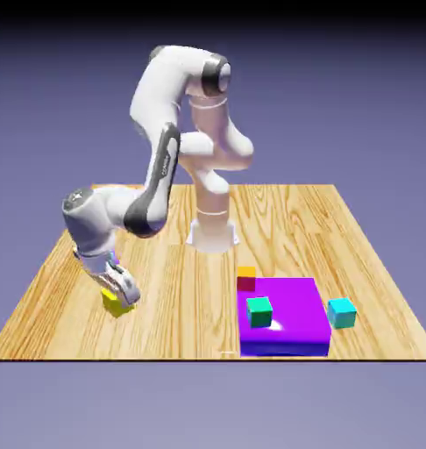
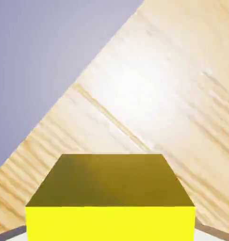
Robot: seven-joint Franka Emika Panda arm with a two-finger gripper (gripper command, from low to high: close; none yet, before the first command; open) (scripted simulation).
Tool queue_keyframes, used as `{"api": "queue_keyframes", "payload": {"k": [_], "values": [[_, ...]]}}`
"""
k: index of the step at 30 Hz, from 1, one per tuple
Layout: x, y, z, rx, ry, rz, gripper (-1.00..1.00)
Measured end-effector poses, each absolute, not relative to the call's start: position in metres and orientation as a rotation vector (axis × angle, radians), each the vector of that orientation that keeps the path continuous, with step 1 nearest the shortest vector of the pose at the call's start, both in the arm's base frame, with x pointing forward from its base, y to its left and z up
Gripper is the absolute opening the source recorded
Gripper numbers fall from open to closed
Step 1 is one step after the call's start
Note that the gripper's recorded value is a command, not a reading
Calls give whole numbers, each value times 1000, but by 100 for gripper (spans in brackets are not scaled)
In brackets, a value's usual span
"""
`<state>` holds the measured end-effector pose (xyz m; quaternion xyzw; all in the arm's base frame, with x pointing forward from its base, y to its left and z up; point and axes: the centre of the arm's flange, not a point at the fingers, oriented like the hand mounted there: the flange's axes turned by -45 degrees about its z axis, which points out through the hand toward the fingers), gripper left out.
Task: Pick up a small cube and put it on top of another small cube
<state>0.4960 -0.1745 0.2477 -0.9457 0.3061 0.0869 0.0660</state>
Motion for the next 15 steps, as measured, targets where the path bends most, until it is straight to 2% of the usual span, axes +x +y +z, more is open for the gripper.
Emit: {"api": "queue_keyframes", "payload": {"k": [5,9,13,15], "values": [[483,-49,287,-2989,402,278,-100],[449,29,312,-3063,9,280,-100],[403,90,331,-3118,-381,275,-100],[398,96,333,-3122,-421,274,-100]]}}
